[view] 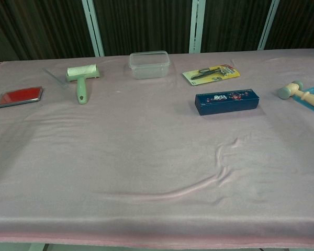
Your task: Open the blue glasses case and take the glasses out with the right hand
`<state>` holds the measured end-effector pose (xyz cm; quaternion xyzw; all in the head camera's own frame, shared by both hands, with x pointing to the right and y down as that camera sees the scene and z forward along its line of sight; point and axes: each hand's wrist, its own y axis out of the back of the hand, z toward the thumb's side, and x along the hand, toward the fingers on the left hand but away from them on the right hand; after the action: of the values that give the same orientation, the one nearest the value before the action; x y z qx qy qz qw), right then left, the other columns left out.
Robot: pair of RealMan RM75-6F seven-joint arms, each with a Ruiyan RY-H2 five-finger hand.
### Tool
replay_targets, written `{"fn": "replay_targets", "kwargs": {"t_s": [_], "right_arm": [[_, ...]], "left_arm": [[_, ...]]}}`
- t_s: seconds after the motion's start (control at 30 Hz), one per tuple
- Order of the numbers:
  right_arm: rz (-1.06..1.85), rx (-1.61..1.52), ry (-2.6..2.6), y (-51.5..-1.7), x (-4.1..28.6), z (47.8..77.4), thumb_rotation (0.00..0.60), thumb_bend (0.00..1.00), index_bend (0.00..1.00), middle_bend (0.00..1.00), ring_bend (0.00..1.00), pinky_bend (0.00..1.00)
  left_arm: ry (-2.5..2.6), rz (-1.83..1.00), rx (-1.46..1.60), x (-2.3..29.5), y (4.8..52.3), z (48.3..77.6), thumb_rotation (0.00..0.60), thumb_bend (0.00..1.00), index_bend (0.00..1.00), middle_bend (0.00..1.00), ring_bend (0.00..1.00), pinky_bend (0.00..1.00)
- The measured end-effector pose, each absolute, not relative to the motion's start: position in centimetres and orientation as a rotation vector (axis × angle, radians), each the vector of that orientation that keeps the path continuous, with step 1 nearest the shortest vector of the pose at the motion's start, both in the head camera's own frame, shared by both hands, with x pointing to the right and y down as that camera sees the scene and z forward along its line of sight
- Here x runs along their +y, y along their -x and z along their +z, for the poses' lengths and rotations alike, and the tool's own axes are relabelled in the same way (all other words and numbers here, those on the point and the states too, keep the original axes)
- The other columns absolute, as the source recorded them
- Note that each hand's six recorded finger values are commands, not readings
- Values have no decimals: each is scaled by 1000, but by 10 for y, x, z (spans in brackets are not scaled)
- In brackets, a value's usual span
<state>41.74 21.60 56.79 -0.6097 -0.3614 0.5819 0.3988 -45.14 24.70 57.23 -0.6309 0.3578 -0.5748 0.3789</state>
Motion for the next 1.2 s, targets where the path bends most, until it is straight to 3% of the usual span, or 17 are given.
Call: {"fn": "replay_targets", "kwargs": {"t_s": [0.33, 0.6, 0.87, 1.2], "right_arm": [[1437, -905, 1558, -409, 206, 575, 600, 266, 0, 0, 0, 0], [1381, -828, 1619, -383, 153, 610, 600, 266, 6, 0, 0, 0], [1342, -730, 1651, -352, 88, 659, 600, 306, 162, 0, 0, 0], [1341, -705, 1731, -323, 55, 706, 600, 413, 296, 2, 0, 0]], "left_arm": [[1615, -1466, 923, 245, 452, 572, 600, 434, 0, 0, 0, 18], [1621, -1469, 906, 246, 450, 575, 600, 434, 0, 0, 0, 19], [1628, -1474, 881, 247, 448, 579, 600, 434, 0, 0, 0, 22], [1619, -1488, 864, 247, 447, 582, 600, 434, 0, 0, 0, 23]]}}
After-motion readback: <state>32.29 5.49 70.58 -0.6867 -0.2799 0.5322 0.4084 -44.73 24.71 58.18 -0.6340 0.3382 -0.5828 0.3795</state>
